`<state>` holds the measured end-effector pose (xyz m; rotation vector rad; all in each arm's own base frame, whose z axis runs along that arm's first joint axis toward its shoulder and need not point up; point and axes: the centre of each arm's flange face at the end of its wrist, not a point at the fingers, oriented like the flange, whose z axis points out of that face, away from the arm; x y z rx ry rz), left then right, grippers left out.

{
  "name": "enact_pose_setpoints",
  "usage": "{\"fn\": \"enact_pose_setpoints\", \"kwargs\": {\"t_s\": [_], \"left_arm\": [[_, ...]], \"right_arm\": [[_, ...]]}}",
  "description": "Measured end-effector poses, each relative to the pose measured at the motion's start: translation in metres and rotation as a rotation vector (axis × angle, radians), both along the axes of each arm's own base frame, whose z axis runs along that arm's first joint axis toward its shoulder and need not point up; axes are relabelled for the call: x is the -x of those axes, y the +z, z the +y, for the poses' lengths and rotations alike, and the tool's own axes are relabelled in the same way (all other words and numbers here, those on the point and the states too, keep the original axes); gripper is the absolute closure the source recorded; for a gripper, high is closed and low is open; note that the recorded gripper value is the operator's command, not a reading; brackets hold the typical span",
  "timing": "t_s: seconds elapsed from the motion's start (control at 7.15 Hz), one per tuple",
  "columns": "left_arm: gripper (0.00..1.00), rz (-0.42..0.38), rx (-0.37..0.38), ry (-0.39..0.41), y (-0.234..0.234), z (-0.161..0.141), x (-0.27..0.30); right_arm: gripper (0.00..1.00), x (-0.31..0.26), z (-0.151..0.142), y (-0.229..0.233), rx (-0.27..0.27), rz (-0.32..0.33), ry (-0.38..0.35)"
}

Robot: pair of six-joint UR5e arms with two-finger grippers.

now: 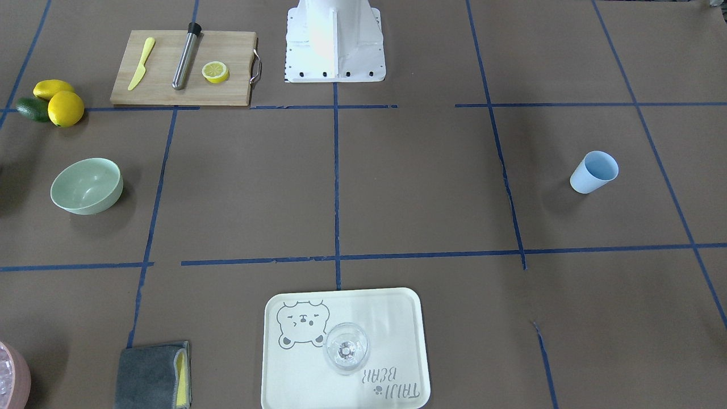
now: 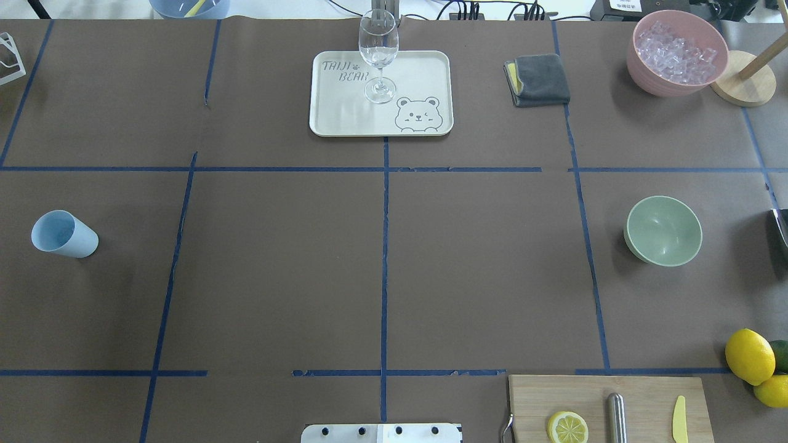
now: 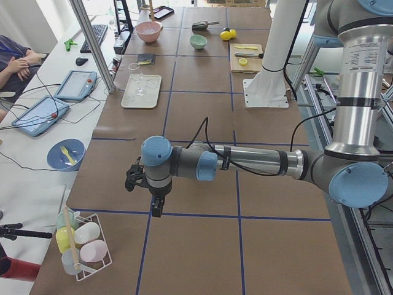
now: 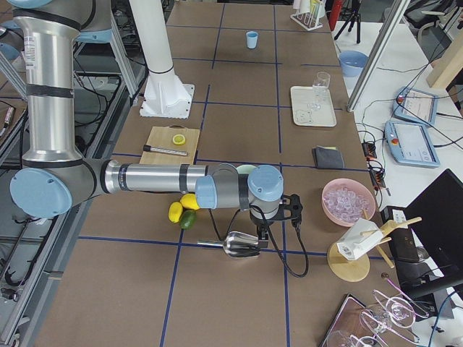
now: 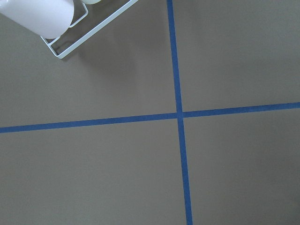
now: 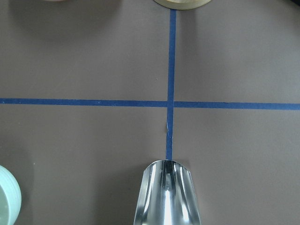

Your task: Pour ice into bowl

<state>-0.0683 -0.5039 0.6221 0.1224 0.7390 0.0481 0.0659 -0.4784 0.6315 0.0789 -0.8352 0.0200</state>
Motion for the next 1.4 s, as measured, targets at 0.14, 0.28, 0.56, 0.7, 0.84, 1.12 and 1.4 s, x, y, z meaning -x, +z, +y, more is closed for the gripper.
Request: {"fn": "enact_pose_setpoints", "kwargs": {"t_s": [0.14, 0.28, 0.56, 0.7, 0.84, 1.12, 1.4], "left_arm": [[0.0, 0.0, -0.001, 0.0, 0.0, 0.0, 0.0], [0.0, 0.0, -0.001, 0.0, -0.001, 0.0, 0.0], [0.0, 0.0, -0.025, -0.001, -0.004, -0.002, 0.0], [0.0, 0.001, -0.076, -0.001, -0.011, -0.005, -0.001], [0.0, 0.002, -0.137, 0.007, -0.02, -0.009, -0.006], [0.0, 0.016, -0.258, 0.04, -0.062, -0.014, -0.034], [0.0, 0.068, -0.308, 0.008, -0.12, 0.018, -0.075]], "right_arm": [[0.0, 0.0, 0.0, 0.0, -0.001, 0.001, 0.001], [0.0, 0.0, 0.0, 0.0, -0.005, 0.002, 0.001], [0.0, 0.0, -0.001, -0.003, -0.012, -0.002, 0.001], [0.0, 0.002, -0.007, -0.01, -0.022, -0.005, 0.0], [0.0, 0.005, -0.017, -0.017, -0.008, -0.024, 0.019], [0.0, 0.023, -0.035, -0.026, 0.064, -0.078, 0.062], [0.0, 0.032, -0.041, -0.036, 0.039, -0.095, 0.068]]}}
